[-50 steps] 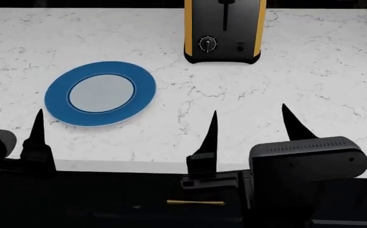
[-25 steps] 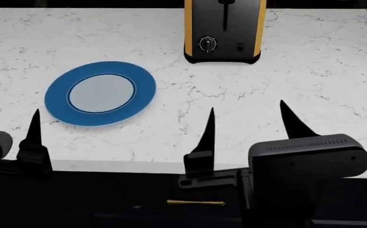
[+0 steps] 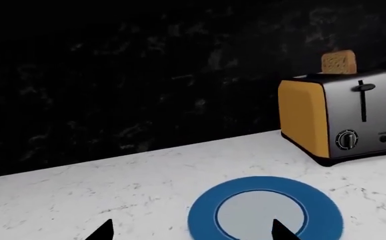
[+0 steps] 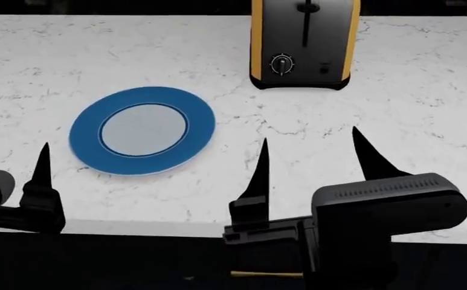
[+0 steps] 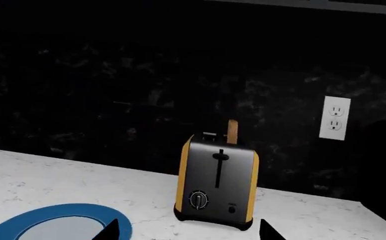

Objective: Place the toasted item on a plate.

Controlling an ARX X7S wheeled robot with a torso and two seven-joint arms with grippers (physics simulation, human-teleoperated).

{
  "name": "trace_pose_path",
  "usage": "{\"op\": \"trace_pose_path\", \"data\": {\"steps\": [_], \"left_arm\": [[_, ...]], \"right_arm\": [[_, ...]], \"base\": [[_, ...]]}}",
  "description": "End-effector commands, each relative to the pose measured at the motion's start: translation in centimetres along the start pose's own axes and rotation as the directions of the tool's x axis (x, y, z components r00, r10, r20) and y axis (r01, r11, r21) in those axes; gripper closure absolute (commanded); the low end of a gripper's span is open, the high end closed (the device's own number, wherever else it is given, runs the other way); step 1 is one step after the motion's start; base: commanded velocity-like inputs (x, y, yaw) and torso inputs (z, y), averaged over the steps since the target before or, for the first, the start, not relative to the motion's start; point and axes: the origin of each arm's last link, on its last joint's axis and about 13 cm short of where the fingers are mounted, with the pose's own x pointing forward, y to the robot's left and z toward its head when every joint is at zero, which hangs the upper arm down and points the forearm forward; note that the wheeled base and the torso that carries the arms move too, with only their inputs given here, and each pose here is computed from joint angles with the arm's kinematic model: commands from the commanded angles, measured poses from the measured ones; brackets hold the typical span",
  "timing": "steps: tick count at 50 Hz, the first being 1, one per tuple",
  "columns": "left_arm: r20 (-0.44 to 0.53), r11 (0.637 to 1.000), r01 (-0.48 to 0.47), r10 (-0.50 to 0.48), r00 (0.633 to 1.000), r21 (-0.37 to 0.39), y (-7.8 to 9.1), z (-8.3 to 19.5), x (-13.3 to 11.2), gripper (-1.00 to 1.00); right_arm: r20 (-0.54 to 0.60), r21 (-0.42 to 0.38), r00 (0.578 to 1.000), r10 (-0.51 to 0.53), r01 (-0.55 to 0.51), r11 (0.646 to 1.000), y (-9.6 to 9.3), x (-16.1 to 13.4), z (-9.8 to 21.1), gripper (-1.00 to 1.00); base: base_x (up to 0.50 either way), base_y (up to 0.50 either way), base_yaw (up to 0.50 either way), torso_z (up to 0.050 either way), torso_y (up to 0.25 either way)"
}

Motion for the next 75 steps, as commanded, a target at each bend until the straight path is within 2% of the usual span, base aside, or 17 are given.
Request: {"op": "trace_pose_path", "data": {"steps": [1,12,13,25,75], "left_arm": [[-0.006,1.000,0.002,-0.002,1.000,0.001,0.0,0.0,-0.1,-1.00],[-0.006,1.000,0.002,-0.002,1.000,0.001,0.0,0.0,-0.1,-1.00],[0.011,1.000,-0.016,0.016,1.000,0.019,0.8,1.4,0.6,-1.00],[0.046,0.999,-0.051,0.051,0.998,0.011,2.3,3.9,1.1,-1.00],[0.046,0.997,-0.073,0.072,0.996,0.023,2.8,3.8,0.4,-1.00]], "right_arm": [[0.012,0.011,1.000,-0.002,0.001,1.000,0.0,0.1,0.2,-1.00],[0.012,0.011,1.000,-0.002,0.001,1.000,0.0,0.1,0.2,-1.00],[0.050,0.005,0.999,0.019,-0.019,1.000,-0.4,0.8,1.8,-1.00],[0.085,-0.007,0.996,0.020,-0.020,1.000,-1.0,1.3,3.8,-1.00],[0.109,-0.003,0.994,0.007,-0.007,1.000,-1.3,0.6,4.9,-1.00]], "base": [[0.14,0.00,0.00,0.000,0.000],[0.14,0.00,0.00,0.000,0.000],[0.29,0.00,0.00,0.000,0.000],[0.30,0.00,0.00,0.000,0.000],[0.30,0.00,0.00,0.000,0.000]]}}
